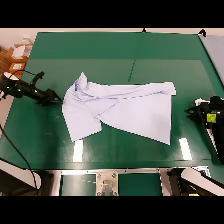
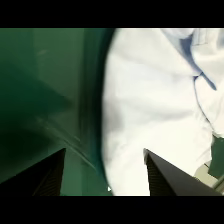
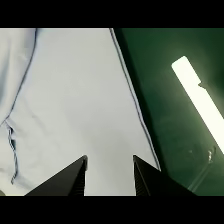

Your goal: Fold the shirts.

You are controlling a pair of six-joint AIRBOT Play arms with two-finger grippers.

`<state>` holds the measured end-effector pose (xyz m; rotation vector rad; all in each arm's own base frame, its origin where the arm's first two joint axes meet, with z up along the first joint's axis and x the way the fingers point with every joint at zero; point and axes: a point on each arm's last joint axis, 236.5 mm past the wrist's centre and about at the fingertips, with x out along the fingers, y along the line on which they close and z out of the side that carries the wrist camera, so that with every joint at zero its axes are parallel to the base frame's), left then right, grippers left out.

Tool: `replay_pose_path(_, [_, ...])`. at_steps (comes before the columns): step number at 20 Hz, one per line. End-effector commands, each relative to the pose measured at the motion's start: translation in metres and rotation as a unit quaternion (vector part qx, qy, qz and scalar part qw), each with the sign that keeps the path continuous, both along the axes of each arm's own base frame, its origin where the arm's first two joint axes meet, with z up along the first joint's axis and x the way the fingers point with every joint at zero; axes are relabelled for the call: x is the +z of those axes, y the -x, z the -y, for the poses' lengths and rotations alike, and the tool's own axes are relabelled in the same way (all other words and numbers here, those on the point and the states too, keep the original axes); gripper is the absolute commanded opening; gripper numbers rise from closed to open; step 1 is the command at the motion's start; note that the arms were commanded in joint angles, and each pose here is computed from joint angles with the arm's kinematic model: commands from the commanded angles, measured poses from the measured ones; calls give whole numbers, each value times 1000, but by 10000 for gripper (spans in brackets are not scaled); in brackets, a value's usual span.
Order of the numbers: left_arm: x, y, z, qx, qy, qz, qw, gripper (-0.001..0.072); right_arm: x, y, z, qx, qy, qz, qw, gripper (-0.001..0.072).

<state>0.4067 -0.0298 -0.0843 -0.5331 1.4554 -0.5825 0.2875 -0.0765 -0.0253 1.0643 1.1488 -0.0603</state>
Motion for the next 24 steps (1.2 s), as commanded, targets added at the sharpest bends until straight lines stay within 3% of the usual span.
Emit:
replay_pose_path(1, [-11, 5, 41, -30, 36, 16, 999, 525, -19, 25, -12, -15, -25, -32, 999, 361])
replay_pose_path(2, [-12, 7, 48, -41, 36, 13, 998, 400, -24, 28, -16, -15, -31, -38, 999, 370])
replay_pose_path(3, [-12, 9, 53, -52, 36, 16, 998, 323, -27, 32, -19, -14, -35, -44, 998, 403])
replay_pose_path(5, [-12, 10, 54, -57, 38, 15, 998, 27, -37, 42, -26, -19, -46, -66, 997, 432])
replay_pose_path(8, [-9, 16, 51, -58, 46, 6, 997, 24, -62, 75, -37, -28, -55, -142, 988, 510])
replay_pose_path(13, [-7, 19, 53, -63, 52, 0, 997, 24, -86, 108, -65, -36, -88, -202, 975, 508])
replay_pose_path(18, [-5, 19, 54, -62, 56, 0, 996, 24, -107, 112, -90, 12, -84, -204, 975, 483])
replay_pose_path(24, [-4, 22, 55, -67, 60, -4, 996, 24, -96, 78, -78, 34, -55, -131, 989, 104])
